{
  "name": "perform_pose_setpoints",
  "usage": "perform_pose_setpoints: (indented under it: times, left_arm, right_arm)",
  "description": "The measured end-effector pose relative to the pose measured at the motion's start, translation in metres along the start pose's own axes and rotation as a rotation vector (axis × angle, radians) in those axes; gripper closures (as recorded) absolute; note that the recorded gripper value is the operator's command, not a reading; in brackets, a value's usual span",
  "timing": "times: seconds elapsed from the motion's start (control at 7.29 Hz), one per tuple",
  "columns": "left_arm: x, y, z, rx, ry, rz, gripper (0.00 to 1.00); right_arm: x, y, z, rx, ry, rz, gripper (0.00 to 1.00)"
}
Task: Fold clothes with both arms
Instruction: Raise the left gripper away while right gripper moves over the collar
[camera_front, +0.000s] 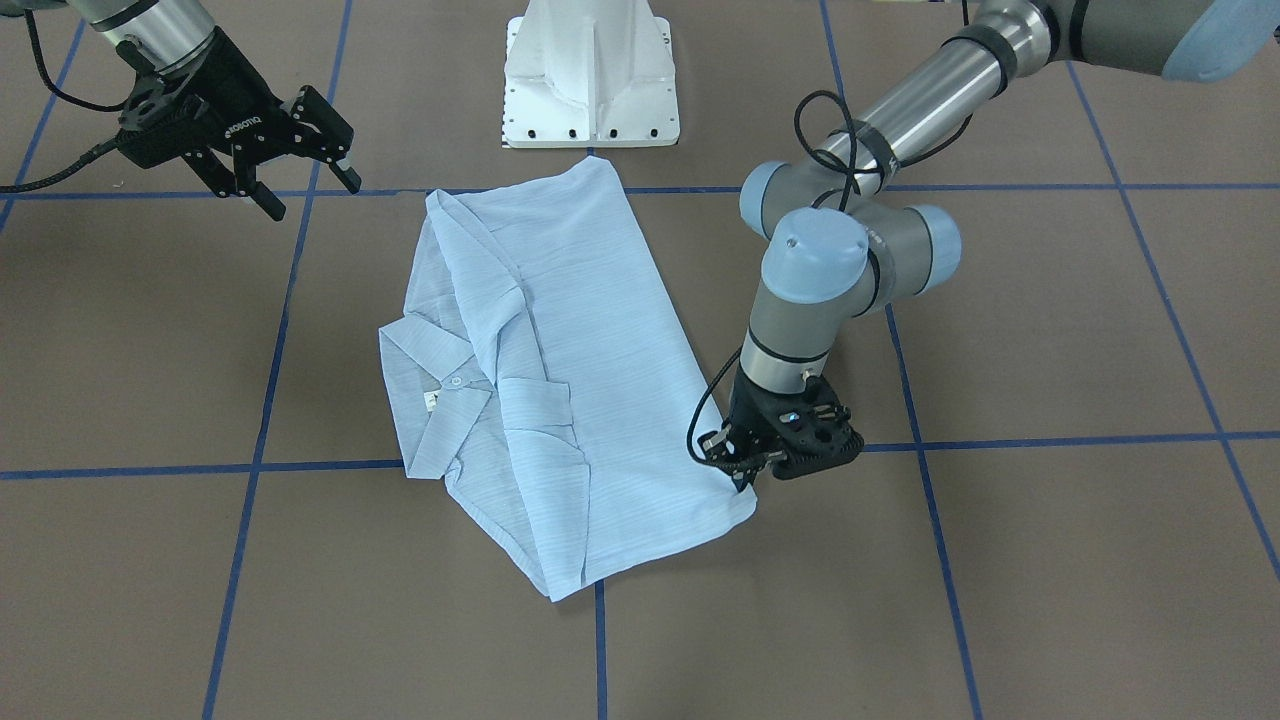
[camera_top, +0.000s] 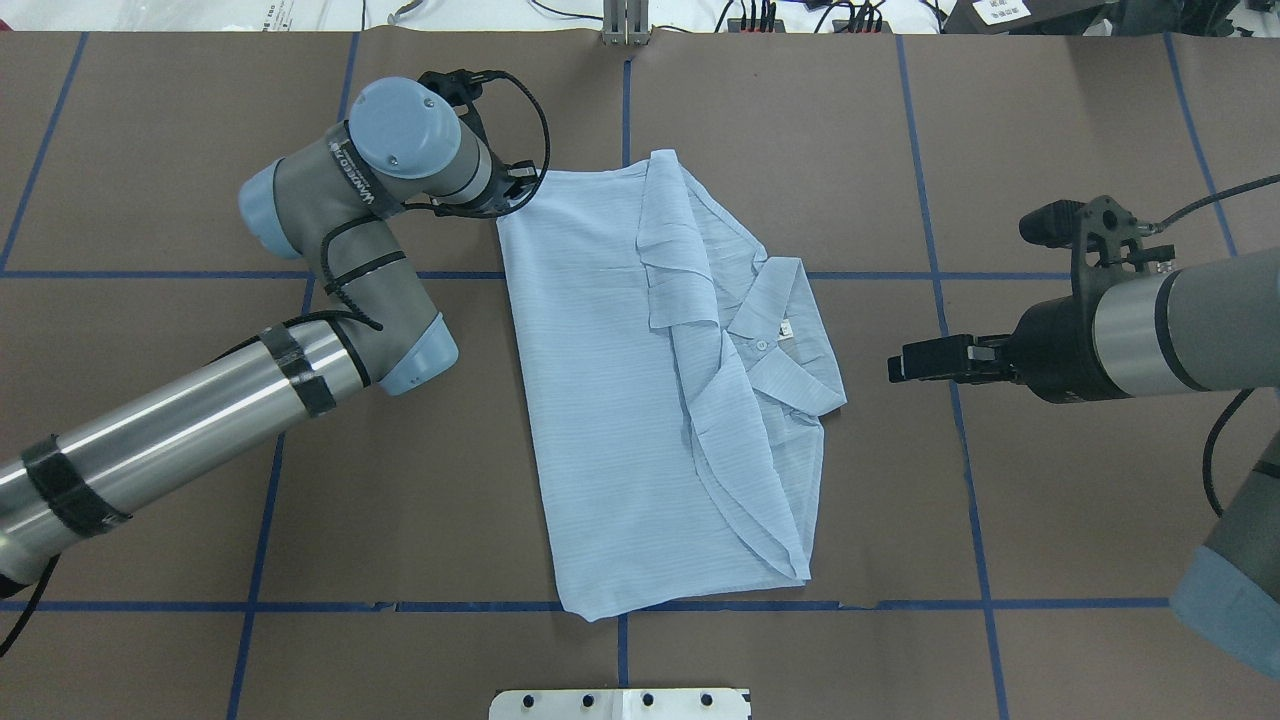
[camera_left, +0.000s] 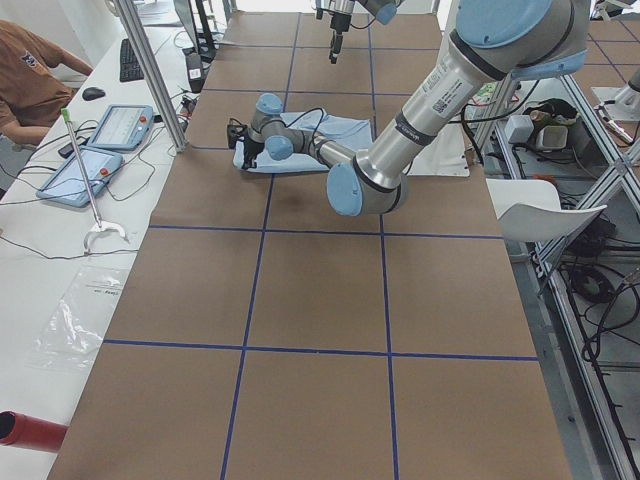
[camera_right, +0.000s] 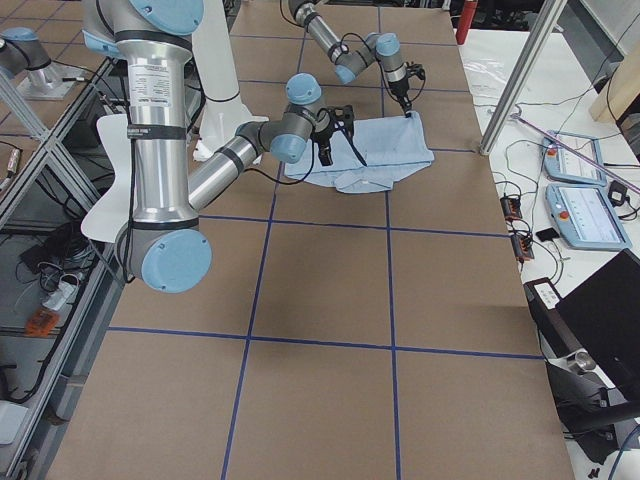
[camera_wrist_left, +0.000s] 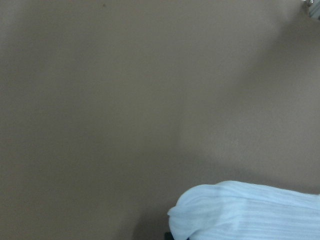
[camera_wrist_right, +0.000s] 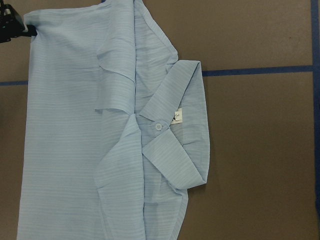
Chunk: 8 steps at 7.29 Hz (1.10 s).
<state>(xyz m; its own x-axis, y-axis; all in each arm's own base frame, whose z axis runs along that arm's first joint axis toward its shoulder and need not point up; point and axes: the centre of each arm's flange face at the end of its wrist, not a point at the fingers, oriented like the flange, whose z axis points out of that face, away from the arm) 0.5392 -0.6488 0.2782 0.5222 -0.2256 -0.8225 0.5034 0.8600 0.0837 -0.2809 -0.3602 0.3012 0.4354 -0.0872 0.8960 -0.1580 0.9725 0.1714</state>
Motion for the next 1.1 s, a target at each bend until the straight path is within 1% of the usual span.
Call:
perform_pose_setpoints:
  times: [0.14, 0.27, 0.41, 0.69, 0.82, 0.96, 1.1]
  left_arm:
    - [0.001, -0.006, 0.008, 0.036, 0.023, 0.001, 1.0]
    - [0.0, -0.011, 0.015, 0.071, 0.041, 0.002, 0.22]
    - [-0.001, -0.013, 0.017, 0.089, 0.057, 0.004, 0.0]
    - [0.0, -0.022, 0.012, 0.109, 0.089, 0.005, 0.0]
    - [-0.002, -0.039, 0.002, 0.108, 0.101, 0.007, 0.0]
    - [-0.007, -0.057, -0.009, 0.079, 0.111, 0.019, 0.0]
    - [-0.02, -0.068, -0.022, 0.035, 0.114, 0.031, 0.0]
  right_arm:
    - [0.001, 0.0, 0.0, -0.001, 0.001, 0.001, 0.0]
    - [0.002, 0.0, 0.002, -0.003, 0.005, 0.002, 0.0]
    - [0.004, 0.0, 0.005, -0.005, 0.011, 0.004, 0.0]
    - [0.005, 0.0, 0.012, -0.007, 0.02, 0.006, 0.0]
    - [0.002, -0.001, 0.018, -0.011, 0.023, 0.004, 0.0]
    - [-0.004, -0.002, 0.028, -0.018, 0.022, -0.002, 0.0]
    - [-0.013, -0.002, 0.043, -0.019, 0.027, -0.012, 0.0]
